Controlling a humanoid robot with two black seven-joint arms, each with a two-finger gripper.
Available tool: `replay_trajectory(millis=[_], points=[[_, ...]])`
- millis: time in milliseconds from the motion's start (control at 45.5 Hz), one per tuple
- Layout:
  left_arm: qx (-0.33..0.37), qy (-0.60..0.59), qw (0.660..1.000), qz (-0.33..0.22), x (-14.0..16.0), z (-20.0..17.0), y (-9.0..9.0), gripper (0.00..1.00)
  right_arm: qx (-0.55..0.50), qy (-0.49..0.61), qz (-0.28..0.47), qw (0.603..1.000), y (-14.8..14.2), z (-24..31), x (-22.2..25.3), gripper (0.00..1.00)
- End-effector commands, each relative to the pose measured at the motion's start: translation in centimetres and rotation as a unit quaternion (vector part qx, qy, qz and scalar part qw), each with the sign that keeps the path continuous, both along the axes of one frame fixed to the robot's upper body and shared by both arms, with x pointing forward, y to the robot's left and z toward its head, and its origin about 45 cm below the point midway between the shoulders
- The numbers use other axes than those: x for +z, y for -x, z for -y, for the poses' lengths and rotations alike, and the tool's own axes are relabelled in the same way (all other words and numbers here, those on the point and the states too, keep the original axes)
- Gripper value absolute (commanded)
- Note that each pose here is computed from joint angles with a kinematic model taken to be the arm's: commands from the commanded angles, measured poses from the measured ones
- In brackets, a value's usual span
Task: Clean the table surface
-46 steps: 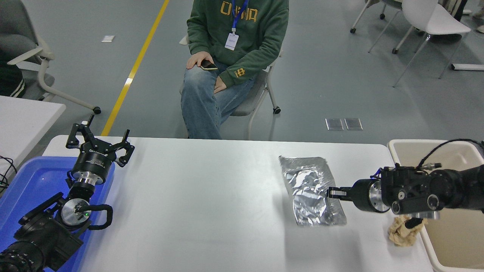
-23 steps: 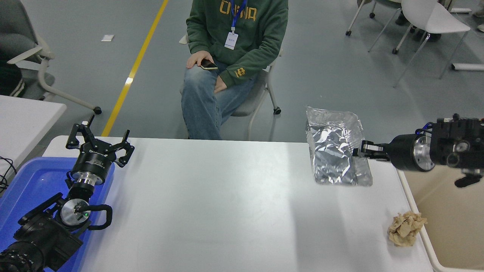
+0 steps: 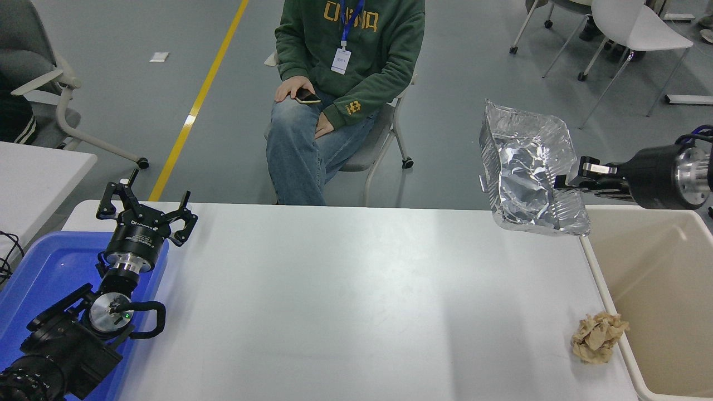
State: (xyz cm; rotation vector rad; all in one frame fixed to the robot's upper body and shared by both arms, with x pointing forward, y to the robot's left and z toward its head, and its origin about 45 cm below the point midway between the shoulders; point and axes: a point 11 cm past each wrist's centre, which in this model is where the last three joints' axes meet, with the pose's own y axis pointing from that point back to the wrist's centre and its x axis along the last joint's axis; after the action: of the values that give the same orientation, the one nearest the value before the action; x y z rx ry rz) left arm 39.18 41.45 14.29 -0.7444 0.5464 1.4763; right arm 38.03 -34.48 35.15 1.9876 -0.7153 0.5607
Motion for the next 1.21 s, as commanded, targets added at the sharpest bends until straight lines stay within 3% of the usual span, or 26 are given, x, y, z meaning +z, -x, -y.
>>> replay_trajectory(millis=[0,330,593,857,1187], points=[[0.0,0.0,1.0,0.0,0.0,0.0,0.0,1.0,-0.001,-0.001,0.0,1.0,0.1,0.3,0.4,0.0],[0.0,0.0,1.0,0.0,0.0,0.0,0.0,1.0,-0.053,0.017,0.004,0.998,-0.8,3.8,-1.2,0.0],[0.0,0.0,1.0,0.0,0.0,0.0,0.0,1.0,-0.192,0.057,0.029,0.979,-2.0,13.9,-4.2,0.0],[0.0,0.0,1.0,0.0,0.0,0.0,0.0,1.0,-0.288,0.077,0.056,0.953,-1.4,20.9,-8.2,0.0],[0.0,0.0,1.0,0.0,0.0,0.0,0.0,1.0,-0.341,0.092,0.073,0.933,-0.3,24.0,-11.0,0.0]])
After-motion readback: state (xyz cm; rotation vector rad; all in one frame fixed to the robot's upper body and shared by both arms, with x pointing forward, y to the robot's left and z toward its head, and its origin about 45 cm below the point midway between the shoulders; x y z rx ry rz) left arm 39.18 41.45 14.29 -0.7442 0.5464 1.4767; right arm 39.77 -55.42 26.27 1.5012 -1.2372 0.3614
